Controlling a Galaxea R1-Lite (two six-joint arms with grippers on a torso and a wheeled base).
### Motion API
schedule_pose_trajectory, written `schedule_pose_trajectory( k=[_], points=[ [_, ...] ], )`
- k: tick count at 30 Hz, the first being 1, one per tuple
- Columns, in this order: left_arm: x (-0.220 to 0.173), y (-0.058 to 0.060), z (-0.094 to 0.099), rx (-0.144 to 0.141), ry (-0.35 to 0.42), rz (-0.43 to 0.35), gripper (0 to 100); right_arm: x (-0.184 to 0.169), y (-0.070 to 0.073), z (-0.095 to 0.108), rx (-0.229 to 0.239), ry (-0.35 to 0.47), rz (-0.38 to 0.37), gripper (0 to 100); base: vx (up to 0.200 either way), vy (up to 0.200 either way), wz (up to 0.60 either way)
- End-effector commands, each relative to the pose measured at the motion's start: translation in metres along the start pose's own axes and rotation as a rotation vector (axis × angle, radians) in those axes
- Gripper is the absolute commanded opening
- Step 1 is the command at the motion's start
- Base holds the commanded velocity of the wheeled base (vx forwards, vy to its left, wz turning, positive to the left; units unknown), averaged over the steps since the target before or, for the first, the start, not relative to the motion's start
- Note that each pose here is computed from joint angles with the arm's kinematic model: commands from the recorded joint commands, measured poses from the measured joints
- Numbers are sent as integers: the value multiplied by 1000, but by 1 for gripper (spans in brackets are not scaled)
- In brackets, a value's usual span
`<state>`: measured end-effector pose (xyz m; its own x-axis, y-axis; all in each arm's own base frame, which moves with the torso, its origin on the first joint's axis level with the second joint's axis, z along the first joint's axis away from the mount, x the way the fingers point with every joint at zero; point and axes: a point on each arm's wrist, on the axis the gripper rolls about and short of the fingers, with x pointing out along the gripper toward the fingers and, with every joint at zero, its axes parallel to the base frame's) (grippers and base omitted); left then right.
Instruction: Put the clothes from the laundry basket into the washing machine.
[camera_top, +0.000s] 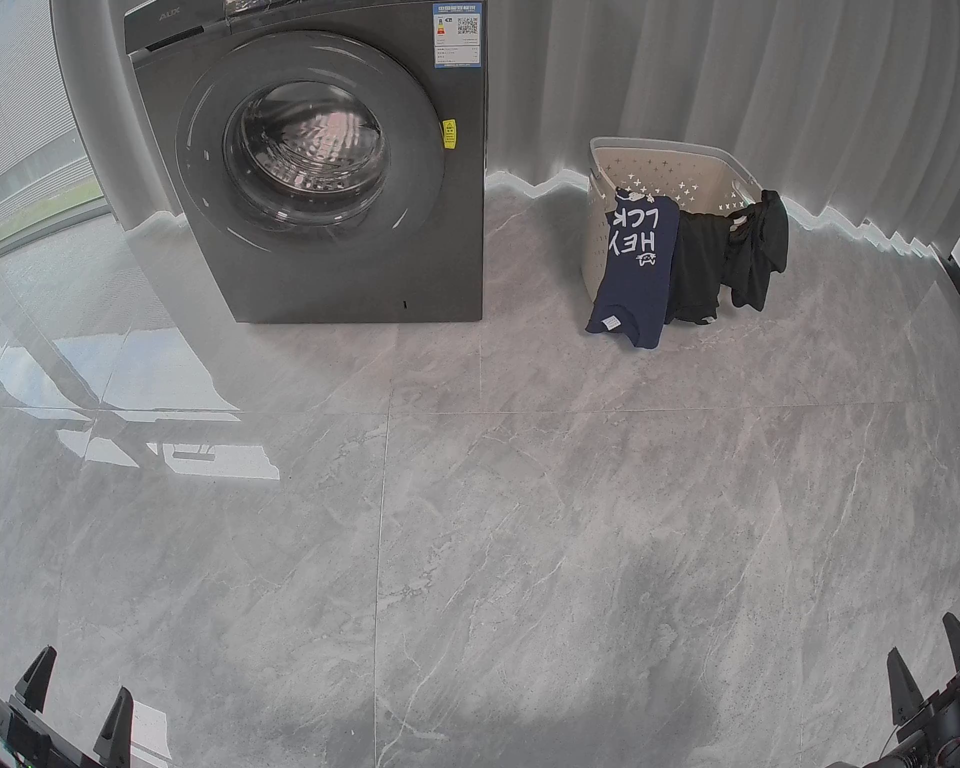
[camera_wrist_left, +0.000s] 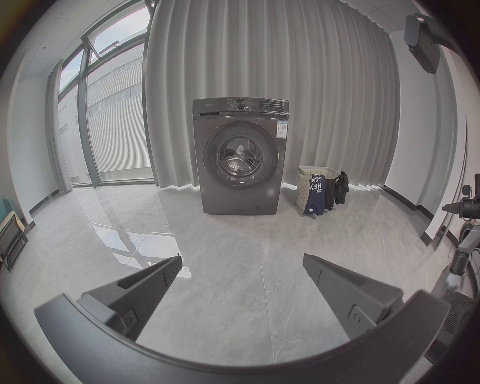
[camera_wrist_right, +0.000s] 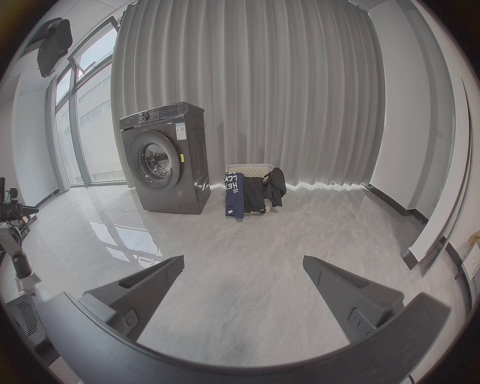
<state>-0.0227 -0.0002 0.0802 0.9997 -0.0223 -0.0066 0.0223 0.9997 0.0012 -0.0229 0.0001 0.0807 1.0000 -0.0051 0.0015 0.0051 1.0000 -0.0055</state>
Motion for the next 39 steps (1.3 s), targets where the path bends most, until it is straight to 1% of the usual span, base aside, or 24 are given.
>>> schedule_pose_trajectory(
  k=[1, 9, 28, 33, 38, 39],
  points=[
    [0, 0, -5, 0, 0, -1, 100, 0, 0, -5, -1, 1, -1, 100, 0, 0, 0],
    [0, 0, -5, 2, 0, -1, 100, 0, 0, -5, -1, 1, -1, 100, 0, 0, 0],
    [0, 0, -5, -1, 0, 1, 100, 0, 0, -5, -1, 1, -1, 100, 200, 0, 0],
    [0, 0, -5, 2, 0, -1, 100, 0, 0, -5, -1, 1, 1, 100, 200, 0, 0],
    [0, 0, -5, 2, 0, -1, 100, 0, 0, -5, -2, 1, -1, 100, 0, 0, 0],
    [0, 0, -5, 2, 0, 1, 100, 0, 0, -5, -2, 1, -1, 100, 0, 0, -600]
  ],
)
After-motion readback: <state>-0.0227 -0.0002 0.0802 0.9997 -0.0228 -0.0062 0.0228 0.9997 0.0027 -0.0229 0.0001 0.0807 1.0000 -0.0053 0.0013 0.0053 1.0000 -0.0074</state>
